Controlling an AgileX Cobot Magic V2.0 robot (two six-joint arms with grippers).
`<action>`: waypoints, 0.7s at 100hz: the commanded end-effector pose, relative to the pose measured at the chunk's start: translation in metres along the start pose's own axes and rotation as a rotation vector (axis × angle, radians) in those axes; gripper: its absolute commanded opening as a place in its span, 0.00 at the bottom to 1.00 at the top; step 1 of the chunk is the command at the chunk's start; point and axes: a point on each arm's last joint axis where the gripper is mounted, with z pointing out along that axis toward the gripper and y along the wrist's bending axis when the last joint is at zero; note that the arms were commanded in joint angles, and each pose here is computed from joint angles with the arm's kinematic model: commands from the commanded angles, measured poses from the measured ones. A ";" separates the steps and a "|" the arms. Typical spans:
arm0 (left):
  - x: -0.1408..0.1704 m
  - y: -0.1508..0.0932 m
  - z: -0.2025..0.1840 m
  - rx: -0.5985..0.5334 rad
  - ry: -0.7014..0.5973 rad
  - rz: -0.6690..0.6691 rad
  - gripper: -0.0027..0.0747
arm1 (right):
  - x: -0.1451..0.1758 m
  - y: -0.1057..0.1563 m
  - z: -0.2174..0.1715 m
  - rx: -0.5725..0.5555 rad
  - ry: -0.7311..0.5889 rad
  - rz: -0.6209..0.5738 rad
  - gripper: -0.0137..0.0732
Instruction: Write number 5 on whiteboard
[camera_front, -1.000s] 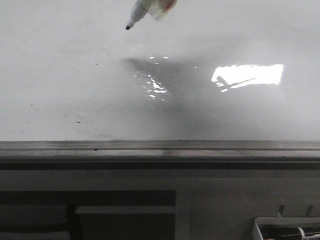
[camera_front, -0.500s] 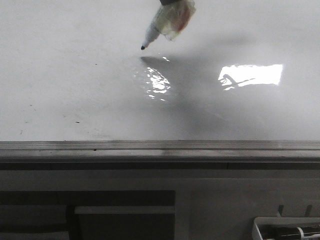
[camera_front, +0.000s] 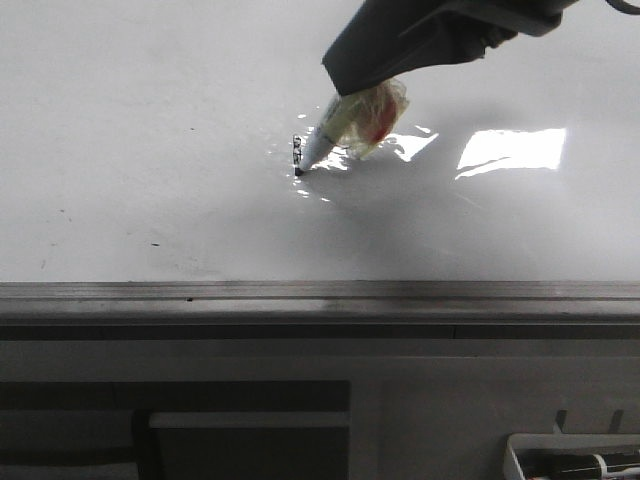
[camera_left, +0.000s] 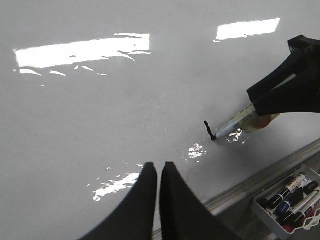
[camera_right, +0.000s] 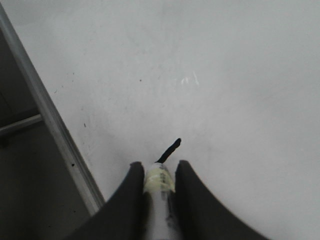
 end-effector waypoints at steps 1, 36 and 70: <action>-0.014 0.002 -0.001 -0.033 -0.078 -0.026 0.01 | -0.005 -0.004 -0.002 0.024 -0.022 -0.008 0.10; -0.014 0.002 -0.001 -0.033 -0.078 -0.026 0.01 | 0.005 -0.023 -0.005 0.068 0.031 -0.018 0.10; -0.014 0.003 -0.001 -0.036 -0.084 -0.027 0.01 | 0.014 -0.015 -0.003 -0.022 0.099 0.043 0.10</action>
